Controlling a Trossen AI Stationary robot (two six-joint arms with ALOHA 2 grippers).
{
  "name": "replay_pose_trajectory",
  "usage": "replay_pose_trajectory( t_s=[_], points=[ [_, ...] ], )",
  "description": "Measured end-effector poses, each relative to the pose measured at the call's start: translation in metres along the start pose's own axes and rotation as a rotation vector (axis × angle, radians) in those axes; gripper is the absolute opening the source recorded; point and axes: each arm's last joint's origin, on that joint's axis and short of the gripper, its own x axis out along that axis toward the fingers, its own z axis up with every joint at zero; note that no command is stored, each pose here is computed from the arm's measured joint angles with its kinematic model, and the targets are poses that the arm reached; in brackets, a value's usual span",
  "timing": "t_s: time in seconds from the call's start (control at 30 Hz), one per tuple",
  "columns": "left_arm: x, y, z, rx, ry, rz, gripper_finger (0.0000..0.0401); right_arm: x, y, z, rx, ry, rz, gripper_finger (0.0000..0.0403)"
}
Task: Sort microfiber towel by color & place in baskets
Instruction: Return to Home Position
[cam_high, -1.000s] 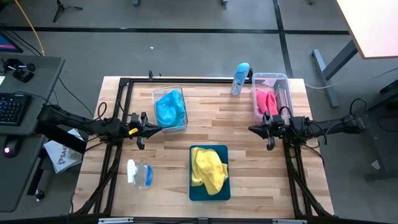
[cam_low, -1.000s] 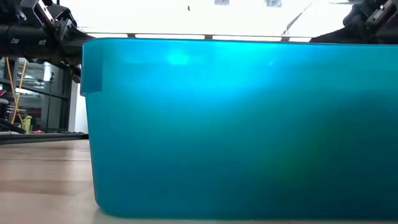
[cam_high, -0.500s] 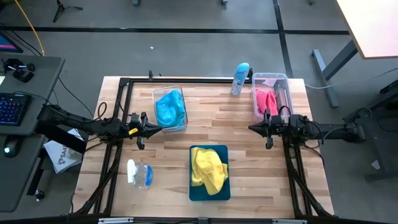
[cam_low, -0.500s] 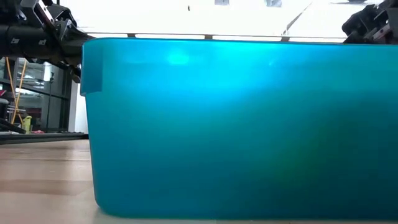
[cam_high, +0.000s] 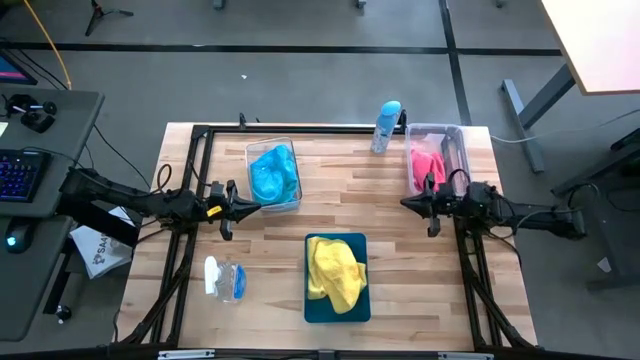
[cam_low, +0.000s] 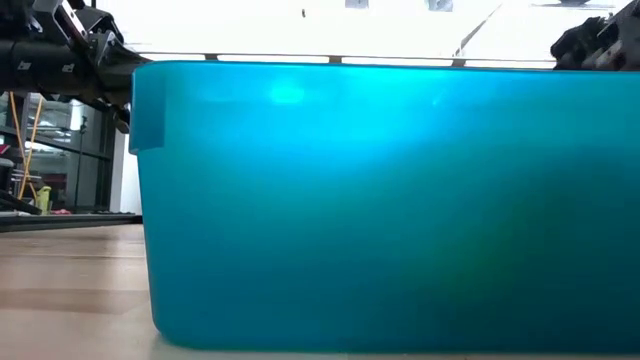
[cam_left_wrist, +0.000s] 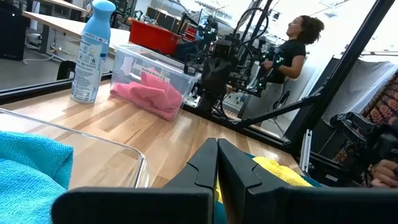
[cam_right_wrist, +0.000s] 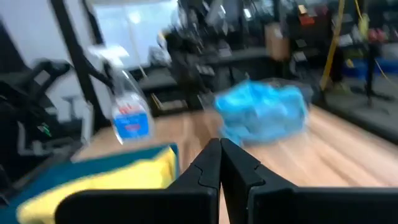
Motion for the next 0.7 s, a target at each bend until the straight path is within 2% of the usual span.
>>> replay_pose_trajectory(
  t_s=[0.17,0.23,0.47,0.7],
  points=[
    [0.0,0.0,0.0,0.001,0.003,0.001,0.0001,-0.001,0.004,0.011,-0.036,-0.103,0.096,0.0],
    [0.0,0.0,0.0,0.001,0.002,0.001,0.0001,-0.001,0.004,0.011,-0.038,-0.106,0.101,0.0],
    [0.0,0.0,0.0,0.001,0.002,0.0,0.0001,0.0,0.001,-0.002,-0.034,0.022,0.057,0.0],
    [0.0,0.0,0.0,0.001,0.002,0.001,0.0001,0.0,0.001,-0.004,-0.035,0.052,0.054,0.0]
  ],
)
